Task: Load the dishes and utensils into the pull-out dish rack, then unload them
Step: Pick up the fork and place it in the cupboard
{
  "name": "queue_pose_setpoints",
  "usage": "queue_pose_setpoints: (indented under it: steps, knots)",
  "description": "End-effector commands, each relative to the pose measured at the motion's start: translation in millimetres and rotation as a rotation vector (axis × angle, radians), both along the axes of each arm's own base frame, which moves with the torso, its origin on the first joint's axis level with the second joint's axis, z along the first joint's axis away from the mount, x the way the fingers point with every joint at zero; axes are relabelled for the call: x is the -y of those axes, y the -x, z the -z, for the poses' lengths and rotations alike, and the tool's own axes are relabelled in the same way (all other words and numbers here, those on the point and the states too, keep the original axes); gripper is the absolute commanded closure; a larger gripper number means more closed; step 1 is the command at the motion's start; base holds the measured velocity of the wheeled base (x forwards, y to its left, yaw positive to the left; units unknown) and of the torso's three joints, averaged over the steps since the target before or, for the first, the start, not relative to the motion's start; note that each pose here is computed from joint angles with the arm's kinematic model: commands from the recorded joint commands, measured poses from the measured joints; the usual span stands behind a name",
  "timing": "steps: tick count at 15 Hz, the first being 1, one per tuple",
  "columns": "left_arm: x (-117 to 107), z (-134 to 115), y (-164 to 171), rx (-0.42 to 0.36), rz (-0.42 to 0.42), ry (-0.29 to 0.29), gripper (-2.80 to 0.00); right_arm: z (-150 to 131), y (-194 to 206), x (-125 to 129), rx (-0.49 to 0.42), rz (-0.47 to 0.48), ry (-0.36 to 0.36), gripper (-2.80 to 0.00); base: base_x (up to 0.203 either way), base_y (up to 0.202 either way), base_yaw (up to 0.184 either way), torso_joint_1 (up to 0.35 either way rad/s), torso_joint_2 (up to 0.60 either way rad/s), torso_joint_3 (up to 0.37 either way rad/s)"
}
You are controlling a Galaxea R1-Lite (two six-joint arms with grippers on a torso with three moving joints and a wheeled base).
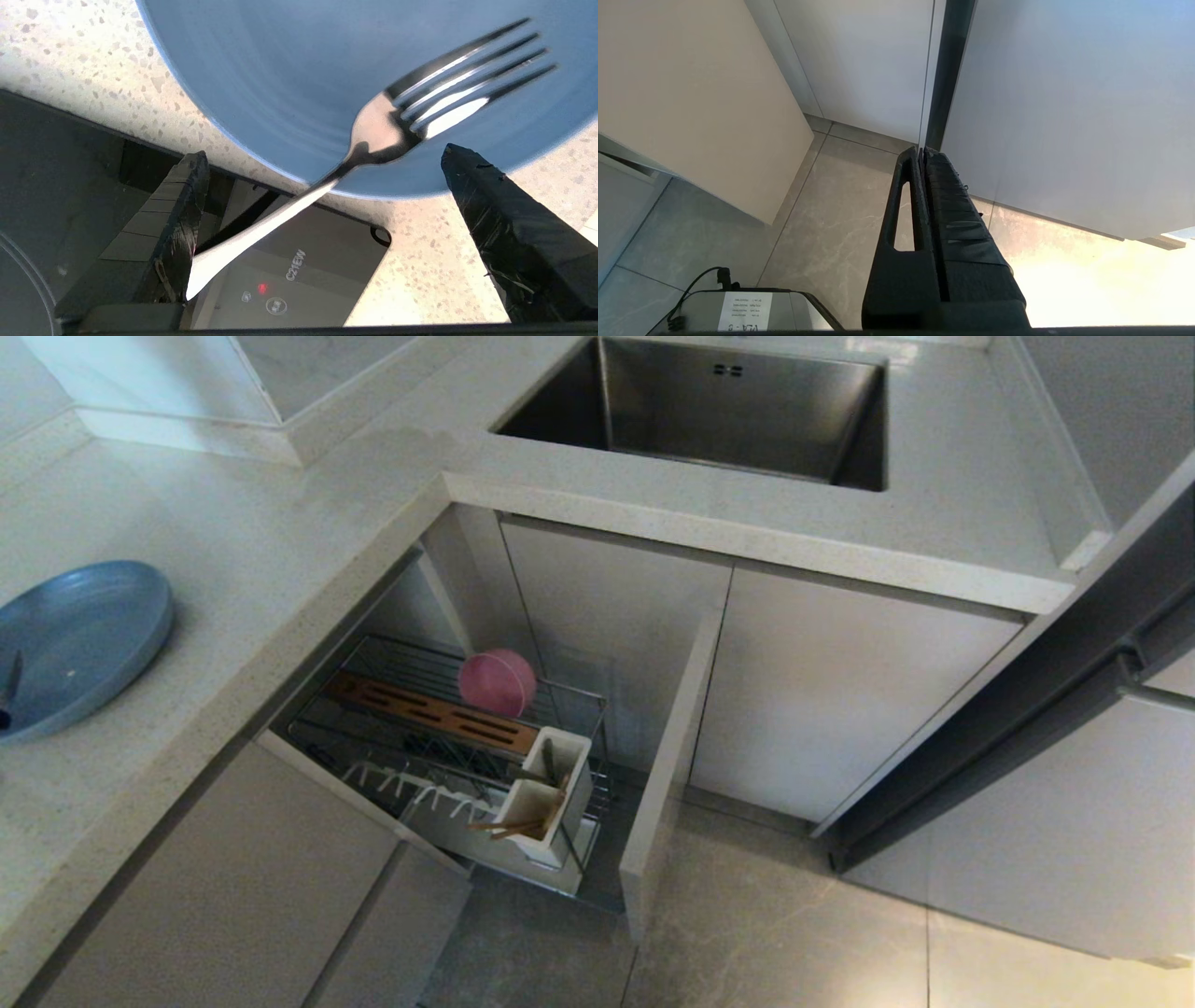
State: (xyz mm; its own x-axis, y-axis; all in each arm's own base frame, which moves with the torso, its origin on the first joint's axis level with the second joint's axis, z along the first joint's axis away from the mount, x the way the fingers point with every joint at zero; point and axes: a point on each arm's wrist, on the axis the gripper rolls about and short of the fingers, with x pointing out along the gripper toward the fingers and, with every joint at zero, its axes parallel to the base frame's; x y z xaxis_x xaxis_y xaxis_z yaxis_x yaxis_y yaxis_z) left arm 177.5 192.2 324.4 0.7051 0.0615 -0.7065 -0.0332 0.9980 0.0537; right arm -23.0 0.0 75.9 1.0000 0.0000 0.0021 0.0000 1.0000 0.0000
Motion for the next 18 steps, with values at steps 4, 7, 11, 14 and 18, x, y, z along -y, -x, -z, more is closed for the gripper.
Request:
queue_pose_setpoints:
  steps: [4, 7, 11, 14, 18]
  knots:
    - [5, -3, 5, -0.004, 0.005, 0.001, -2.80, 0, 0, 0, -0.001, 0.000, 0.000, 0.00, 0.000, 0.000, 0.000, 0.000, 0.00, 0.000]
    - [9, -3, 8, -0.018, 0.005, 0.011, -2.80, 0, 0, 0, -0.001, 0.000, 0.000, 0.00, 0.000, 0.000, 0.000, 0.000, 0.00, 0.000]
    - [12, -10, 17, -0.009, -0.007, -0.019, -2.80, 0, 0, 0, -0.001, 0.000, 0.000, 0.00, 0.000, 0.000, 0.000, 0.000, 0.00, 0.000]
    - [12, -9, 22, -0.050, -0.035, -0.042, -2.80, 0, 0, 0, -0.001, 0.000, 0.000, 0.00, 0.000, 0.000, 0.000, 0.000, 0.00, 0.000]
    - [0, -1, 17, -0.101, -0.058, -0.066, -2.80, 0, 0, 0, -0.001, 0.000, 0.000, 0.00, 0.000, 0.000, 0.000, 0.000, 0.00, 0.000]
